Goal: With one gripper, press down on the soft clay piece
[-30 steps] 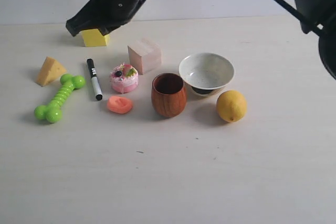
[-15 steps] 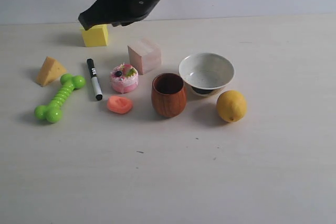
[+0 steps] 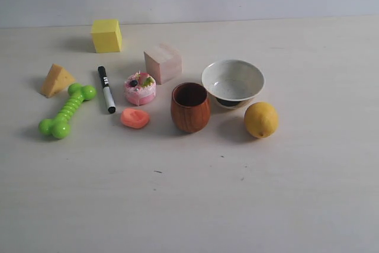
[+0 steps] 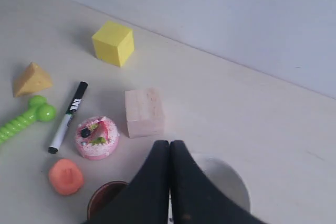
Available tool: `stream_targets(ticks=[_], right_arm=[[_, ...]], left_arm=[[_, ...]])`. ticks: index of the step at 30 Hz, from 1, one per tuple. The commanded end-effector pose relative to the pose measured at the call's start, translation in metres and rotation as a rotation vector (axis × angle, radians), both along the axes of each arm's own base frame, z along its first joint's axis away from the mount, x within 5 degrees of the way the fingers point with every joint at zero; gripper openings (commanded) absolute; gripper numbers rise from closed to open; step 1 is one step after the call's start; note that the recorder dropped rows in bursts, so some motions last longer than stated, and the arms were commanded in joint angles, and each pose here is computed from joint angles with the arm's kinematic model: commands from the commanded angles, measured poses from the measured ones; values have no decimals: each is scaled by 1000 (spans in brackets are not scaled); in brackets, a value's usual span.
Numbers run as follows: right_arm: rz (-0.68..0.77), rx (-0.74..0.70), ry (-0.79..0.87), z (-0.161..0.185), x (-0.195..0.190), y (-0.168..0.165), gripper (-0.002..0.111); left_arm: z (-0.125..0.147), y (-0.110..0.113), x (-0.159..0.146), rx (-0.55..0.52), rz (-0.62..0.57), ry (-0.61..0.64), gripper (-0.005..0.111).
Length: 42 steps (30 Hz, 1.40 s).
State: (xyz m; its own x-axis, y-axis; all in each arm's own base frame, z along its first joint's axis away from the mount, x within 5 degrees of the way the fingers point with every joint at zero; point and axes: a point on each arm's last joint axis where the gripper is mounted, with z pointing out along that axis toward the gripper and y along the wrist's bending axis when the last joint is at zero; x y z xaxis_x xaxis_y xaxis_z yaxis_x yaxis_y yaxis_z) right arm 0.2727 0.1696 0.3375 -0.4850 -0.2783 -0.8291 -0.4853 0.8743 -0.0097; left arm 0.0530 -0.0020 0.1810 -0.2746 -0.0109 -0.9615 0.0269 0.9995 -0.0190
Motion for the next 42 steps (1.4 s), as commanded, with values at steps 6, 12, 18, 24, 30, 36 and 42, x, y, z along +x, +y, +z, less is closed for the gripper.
stream_targets(ticks=[6, 12, 18, 24, 30, 36, 42], right_arm=[[-98, 77, -130, 40, -67, -53, 0], [-273, 67, -211, 58, -107, -98, 0], [-440, 71, -108, 55, -139, -129, 0], [-443, 43, -158, 60, -146, -137, 0], [-413, -14, -193, 49, -144, -138, 0], [-533, 53, -289, 15, -146, -164, 0], [-627, 59, -355, -4, -163, -181, 0]], left_arm=[[0, 0, 0, -1, -7, -10, 0], [0, 0, 0, -1, -7, -10, 0], [0, 0, 0, -1, -7, -10, 0], [0, 0, 0, -1, -7, -10, 0], [0, 0, 0, -1, -7, -10, 0], [0, 0, 0, -1, -7, -10, 0], [0, 0, 0, -1, -7, -10, 0]])
